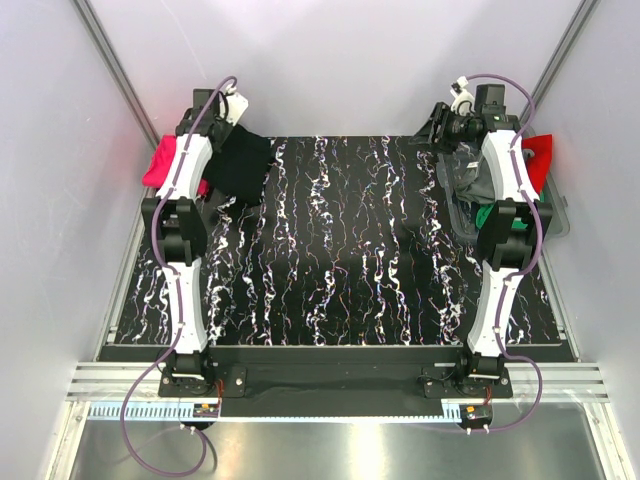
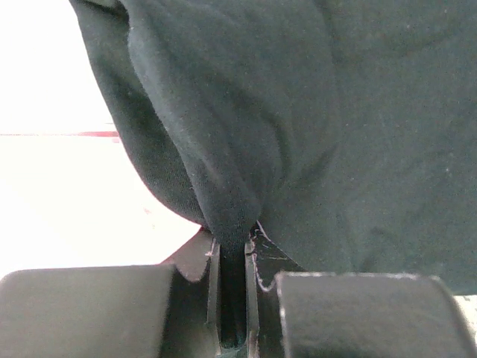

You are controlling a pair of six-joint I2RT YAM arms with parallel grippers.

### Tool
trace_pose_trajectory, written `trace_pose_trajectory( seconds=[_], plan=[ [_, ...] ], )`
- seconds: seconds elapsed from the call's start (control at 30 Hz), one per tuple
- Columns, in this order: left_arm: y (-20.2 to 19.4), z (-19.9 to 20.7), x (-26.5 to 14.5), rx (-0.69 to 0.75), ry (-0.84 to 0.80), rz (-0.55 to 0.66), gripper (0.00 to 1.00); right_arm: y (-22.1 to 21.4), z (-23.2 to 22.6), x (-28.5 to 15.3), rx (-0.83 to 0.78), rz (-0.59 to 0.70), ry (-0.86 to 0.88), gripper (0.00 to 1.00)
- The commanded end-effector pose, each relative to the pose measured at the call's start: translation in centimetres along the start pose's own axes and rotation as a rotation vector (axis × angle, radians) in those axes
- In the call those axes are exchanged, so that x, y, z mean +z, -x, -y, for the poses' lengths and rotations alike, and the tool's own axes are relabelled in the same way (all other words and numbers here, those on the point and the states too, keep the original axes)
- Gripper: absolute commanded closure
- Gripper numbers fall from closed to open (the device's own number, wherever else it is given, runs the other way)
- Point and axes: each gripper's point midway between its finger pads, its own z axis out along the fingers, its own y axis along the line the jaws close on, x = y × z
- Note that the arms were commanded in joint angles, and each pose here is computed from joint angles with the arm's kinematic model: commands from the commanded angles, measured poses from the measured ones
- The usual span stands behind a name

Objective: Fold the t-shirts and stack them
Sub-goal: Neatly place the folded tshirt to the corner

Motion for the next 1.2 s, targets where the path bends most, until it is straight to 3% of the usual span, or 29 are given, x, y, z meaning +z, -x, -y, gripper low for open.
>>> trace_pose_trajectory(
  seconds=[0.0,0.6,1.17],
  plan=[
    [4.2,-6.2,-4.4,0.003,0.185,0.123,1.00,1.3,-2.3,-1.6,-0.037,0.043,0.039,0.42],
    [2.5,-12.6,-5.2,0.014,0.351,0.106,1.00,0.9,-2.1,-1.6,-0.027,0.036,0.034,0.42],
    [3.2,-14.6,-6.1,-0.023,0.405,0.140,1.00,0.8,-2.0,-1.6,-0.018,0.040,0.029,0.42]
  ],
)
